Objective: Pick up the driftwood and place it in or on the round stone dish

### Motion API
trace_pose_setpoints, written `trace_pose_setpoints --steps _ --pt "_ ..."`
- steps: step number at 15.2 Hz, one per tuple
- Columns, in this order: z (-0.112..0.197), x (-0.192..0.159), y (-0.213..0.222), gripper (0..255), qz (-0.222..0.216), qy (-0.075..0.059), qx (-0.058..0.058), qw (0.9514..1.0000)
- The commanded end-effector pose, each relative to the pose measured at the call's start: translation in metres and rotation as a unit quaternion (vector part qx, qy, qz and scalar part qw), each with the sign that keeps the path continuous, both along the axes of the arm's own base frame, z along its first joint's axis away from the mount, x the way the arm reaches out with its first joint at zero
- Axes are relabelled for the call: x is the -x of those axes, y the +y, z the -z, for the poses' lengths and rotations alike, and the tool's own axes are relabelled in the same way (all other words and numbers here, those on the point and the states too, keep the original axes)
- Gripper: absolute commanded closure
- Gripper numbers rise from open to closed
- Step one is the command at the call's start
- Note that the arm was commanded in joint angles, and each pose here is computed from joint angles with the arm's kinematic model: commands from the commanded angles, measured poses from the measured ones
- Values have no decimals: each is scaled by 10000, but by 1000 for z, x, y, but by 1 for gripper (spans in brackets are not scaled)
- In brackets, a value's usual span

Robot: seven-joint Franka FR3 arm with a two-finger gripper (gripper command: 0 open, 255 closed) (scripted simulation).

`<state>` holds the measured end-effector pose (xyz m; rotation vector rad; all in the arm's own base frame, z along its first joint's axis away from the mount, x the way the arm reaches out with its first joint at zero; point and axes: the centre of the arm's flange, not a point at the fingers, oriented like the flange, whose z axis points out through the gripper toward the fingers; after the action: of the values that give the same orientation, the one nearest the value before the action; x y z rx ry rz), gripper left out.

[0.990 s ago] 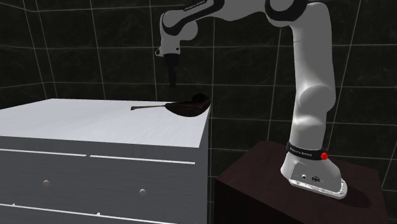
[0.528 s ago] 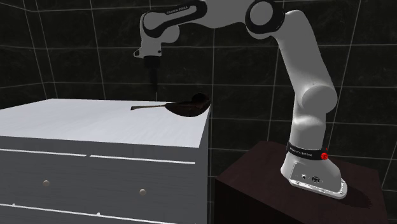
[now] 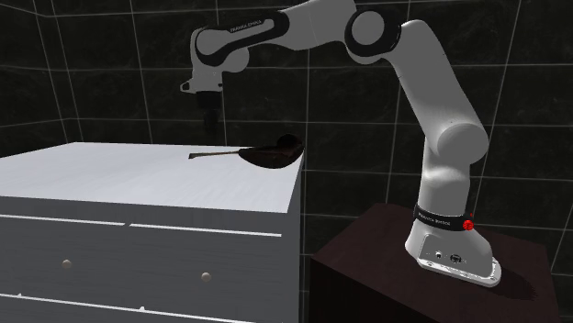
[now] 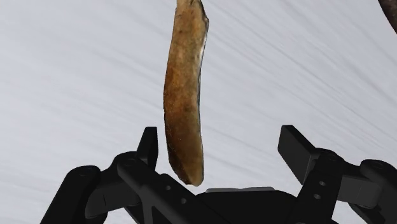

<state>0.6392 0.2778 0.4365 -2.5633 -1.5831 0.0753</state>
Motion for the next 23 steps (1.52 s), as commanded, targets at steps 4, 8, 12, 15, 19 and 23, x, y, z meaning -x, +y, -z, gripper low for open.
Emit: trace_pose_setpoints --steps 4,8,12,15,19,23 --pt "13 2 2 0 -3 -3 -2 10000" --pt "13 2 2 0 -3 -3 -2 10000" --pt "13 2 2 255 -3 -3 -2 10000" --pt "13 2 2 255 -3 -3 -2 10000" --pt "13 2 2 255 -3 -3 -2 10000" --pt "2 7 -38 0 477 -132 -23 9988"
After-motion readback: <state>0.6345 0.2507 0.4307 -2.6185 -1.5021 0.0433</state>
